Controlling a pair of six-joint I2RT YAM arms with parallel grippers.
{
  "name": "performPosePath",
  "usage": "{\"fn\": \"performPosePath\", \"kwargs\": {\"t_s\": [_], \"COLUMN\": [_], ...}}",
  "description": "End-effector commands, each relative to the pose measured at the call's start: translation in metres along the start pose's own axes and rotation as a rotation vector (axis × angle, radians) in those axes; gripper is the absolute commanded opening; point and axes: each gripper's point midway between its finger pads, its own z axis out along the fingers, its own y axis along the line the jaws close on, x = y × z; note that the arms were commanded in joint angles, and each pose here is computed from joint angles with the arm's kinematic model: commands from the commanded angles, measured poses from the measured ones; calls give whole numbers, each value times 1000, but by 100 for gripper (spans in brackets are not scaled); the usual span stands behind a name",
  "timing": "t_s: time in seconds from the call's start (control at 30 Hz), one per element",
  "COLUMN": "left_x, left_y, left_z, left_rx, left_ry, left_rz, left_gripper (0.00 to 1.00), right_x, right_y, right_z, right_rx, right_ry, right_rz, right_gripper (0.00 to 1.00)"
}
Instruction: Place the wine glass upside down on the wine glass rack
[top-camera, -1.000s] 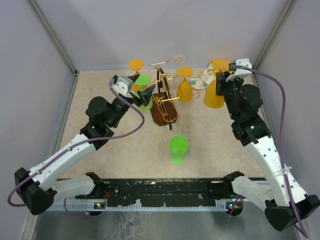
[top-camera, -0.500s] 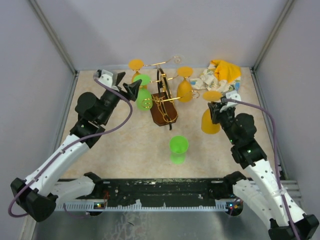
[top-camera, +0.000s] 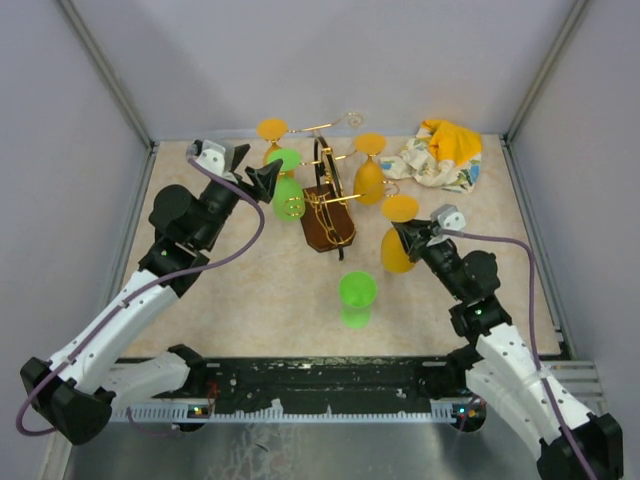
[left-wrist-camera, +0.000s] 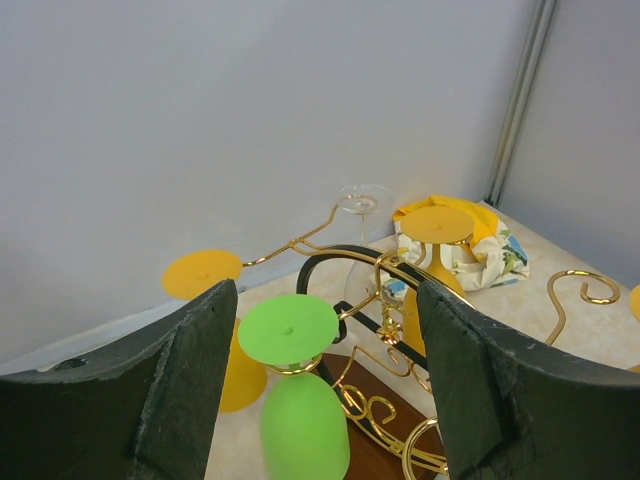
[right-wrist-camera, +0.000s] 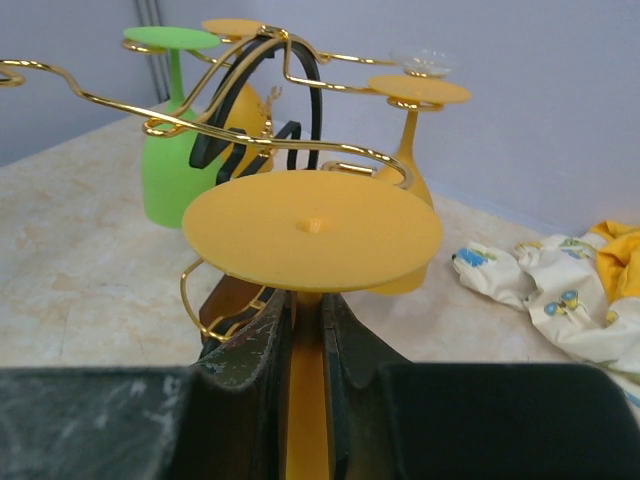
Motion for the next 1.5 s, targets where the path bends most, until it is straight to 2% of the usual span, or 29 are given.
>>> {"fn": "performPosePath", "kwargs": {"t_s": [0.0,1.0,1.47], "left_x": [4,16,18], "left_y": [2,10,11], "left_z": [0,0,1], "left_rx": [-1,-10,-7], "left_ry": [5,38,40], "left_rz": [19,47,43], "left_gripper": [78,79,80], "right_x": [-43,-36,-30], "right_y": [8,-2,-19], "right_z": [3,64,85], "right_rx": [-54,-61,29], "right_ry": [-201,-247,-242], "right_rz": [-40,20,60], "right_gripper": [0,0,0]}}
